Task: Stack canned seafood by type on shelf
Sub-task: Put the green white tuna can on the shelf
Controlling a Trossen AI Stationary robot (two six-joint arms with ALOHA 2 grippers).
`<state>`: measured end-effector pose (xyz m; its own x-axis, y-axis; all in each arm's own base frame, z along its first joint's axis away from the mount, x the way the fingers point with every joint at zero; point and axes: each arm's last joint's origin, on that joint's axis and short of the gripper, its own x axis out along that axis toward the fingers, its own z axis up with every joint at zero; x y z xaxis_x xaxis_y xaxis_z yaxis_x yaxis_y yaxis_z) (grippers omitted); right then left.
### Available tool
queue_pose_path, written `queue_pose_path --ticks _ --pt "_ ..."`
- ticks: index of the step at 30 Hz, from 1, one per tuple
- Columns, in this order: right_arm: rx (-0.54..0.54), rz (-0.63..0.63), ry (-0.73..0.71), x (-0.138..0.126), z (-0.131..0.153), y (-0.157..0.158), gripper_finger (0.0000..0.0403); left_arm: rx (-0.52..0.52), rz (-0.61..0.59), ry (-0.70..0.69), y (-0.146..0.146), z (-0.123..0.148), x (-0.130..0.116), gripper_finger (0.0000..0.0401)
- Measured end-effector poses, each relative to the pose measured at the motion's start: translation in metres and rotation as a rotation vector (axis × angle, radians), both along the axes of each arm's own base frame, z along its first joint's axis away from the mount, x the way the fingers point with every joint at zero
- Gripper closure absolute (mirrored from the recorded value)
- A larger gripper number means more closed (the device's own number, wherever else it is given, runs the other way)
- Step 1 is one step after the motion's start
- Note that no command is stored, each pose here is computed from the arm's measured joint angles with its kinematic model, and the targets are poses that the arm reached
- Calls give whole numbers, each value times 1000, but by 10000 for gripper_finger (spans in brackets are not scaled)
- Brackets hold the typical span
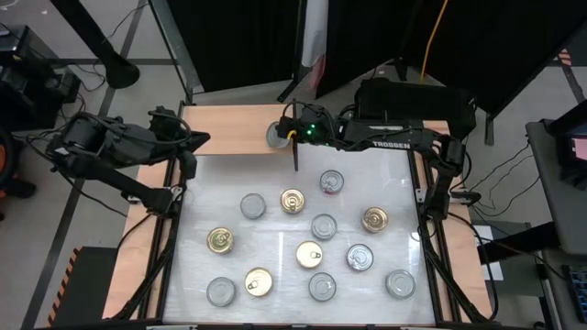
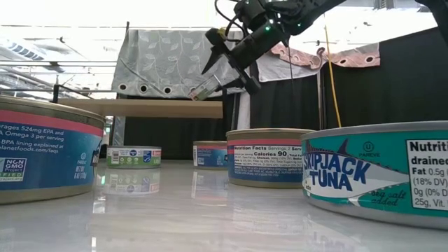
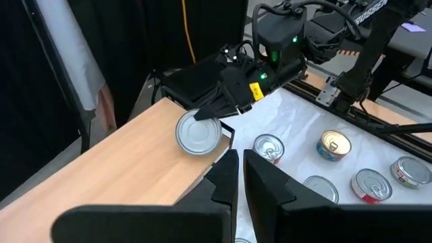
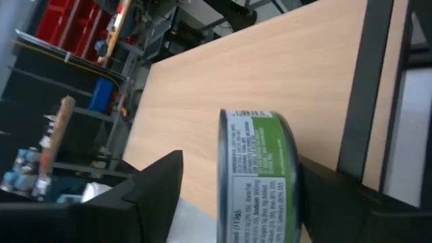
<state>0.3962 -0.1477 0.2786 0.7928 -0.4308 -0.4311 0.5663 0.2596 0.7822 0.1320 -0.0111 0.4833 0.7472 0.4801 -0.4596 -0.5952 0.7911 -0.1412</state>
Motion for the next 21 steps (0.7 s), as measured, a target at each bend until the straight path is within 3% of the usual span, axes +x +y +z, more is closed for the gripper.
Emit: queue_pose_path --ticks 9,21 --pt "-120 52 64 -2 0 -5 108 -9 15 19 -3 -4 13 374" --pt "-422 155 149 2 4 -8 108 -5 13 46 -8 -10 35 374"
